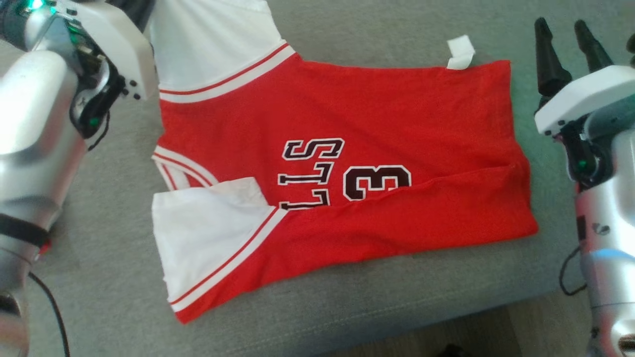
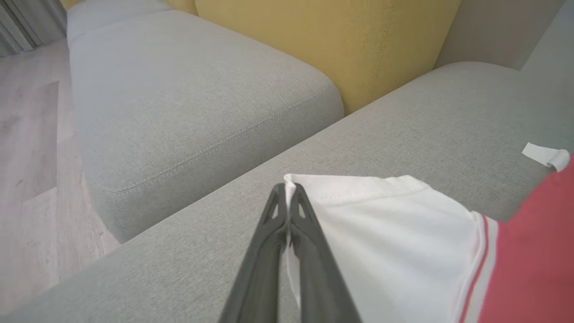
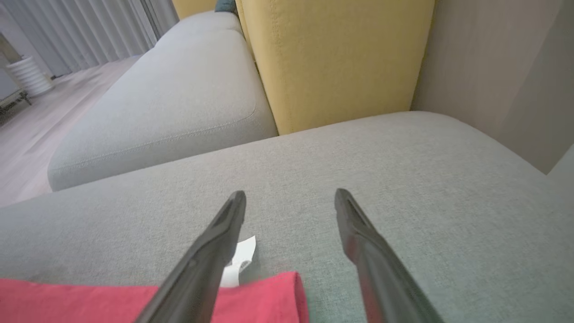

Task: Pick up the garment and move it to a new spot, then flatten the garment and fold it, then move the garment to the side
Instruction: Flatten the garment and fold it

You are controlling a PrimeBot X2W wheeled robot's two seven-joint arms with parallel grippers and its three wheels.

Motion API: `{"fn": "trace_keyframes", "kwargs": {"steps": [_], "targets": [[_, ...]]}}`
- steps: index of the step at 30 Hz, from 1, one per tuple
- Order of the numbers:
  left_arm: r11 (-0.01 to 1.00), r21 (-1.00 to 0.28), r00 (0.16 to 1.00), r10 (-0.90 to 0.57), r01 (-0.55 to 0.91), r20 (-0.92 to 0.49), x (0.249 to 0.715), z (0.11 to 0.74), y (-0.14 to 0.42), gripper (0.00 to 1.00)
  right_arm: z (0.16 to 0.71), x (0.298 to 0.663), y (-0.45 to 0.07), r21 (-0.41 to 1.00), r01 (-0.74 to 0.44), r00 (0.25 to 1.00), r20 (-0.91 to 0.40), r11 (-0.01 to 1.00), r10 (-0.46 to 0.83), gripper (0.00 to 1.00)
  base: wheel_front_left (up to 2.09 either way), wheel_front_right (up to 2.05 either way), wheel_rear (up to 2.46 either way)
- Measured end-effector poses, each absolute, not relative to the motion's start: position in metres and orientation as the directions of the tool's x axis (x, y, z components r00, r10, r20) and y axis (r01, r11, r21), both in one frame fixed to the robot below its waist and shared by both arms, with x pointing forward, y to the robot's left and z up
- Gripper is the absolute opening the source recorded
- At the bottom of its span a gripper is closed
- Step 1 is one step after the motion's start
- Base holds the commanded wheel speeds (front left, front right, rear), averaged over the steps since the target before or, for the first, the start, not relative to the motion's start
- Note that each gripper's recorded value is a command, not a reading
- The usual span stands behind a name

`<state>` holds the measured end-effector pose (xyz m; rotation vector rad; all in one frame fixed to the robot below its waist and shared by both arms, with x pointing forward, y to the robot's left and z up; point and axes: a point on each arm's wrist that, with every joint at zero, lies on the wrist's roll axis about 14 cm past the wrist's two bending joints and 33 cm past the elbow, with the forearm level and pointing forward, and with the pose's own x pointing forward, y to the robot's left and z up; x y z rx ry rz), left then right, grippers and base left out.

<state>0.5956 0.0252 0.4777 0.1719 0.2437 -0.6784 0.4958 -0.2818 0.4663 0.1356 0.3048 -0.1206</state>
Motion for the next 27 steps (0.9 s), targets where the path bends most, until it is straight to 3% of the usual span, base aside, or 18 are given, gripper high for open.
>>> {"fn": "trace_keyframes", "kwargs": {"steps": [6,17,27], "targets": [[0.766,0.088,0.756,-0.596,0.636,-0.272,0.574,0.483,0.039,0.0,0.446,0.497,-0.275,0.082,0.1,0.913,-0.403,0.992,-0.059,1.0,0.0,0.0,0.0],[0.745,0.079,0.727,-0.614,0.663,-0.308,0.561,0.47,0.036,0.0,0.395,0.491,-0.27,0.024,0.053,0.782,-0.622,0.998,-0.027,1.0,0.0,0.0,0.0],[0.743,0.072,0.721,-0.614,0.665,-0.321,0.562,0.461,0.035,0.0,0.383,0.496,-0.274,-0.003,0.047,0.746,-0.665,0.999,-0.037,1.0,0.0,0.0,0.0]]}}
